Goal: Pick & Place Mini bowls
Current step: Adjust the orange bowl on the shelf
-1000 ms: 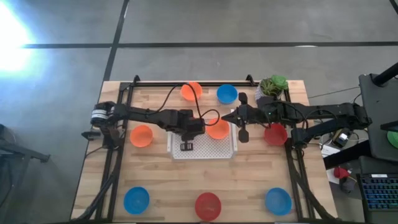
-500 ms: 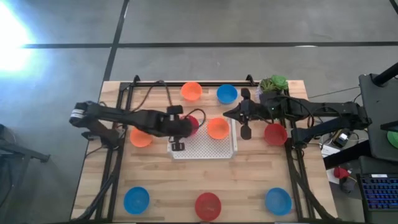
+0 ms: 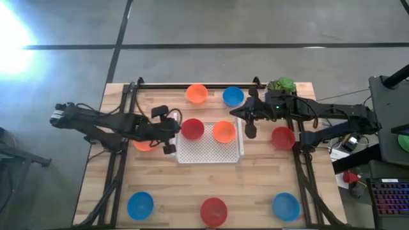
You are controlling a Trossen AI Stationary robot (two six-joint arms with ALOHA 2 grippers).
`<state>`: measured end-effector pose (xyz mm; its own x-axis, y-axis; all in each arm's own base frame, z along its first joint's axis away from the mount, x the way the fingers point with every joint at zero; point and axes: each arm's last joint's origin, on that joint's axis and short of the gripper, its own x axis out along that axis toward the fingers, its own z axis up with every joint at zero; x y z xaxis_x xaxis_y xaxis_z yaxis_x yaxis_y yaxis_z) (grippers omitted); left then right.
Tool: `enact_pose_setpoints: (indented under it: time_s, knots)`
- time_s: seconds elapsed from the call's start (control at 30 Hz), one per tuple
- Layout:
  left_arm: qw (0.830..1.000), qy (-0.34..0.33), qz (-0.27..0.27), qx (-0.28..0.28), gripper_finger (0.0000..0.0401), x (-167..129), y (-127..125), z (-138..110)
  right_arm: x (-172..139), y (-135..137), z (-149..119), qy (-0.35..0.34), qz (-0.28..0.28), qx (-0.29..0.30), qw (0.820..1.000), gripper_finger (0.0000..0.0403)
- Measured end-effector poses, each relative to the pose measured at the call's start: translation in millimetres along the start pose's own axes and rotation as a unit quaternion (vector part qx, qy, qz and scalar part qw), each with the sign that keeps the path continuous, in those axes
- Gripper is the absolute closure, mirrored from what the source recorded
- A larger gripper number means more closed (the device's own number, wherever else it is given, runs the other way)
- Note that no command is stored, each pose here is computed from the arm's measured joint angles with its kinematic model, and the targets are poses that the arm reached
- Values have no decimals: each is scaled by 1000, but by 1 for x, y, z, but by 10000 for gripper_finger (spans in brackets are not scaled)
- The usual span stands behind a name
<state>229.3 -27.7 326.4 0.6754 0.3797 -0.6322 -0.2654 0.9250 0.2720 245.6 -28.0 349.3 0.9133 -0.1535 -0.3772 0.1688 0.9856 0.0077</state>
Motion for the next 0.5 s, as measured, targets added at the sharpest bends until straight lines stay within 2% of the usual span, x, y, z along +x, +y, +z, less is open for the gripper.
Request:
enact_pose_setpoints:
  time_s: [0.13, 0.23, 0.5]
  knots:
    - [1000, -25, -1, -16, 401, -6, 5, -9, 20, 0, 0, 33, -1, -7, 999, 394]
    - [999, -37, -3, -24, 401, -10, 8, -15, 38, 1, 1, 89, -2, -16, 996, 394]
    - [998, -50, -6, -32, 401, -15, 11, -22, 88, 4, 7, 217, 12, -40, 975, 394]
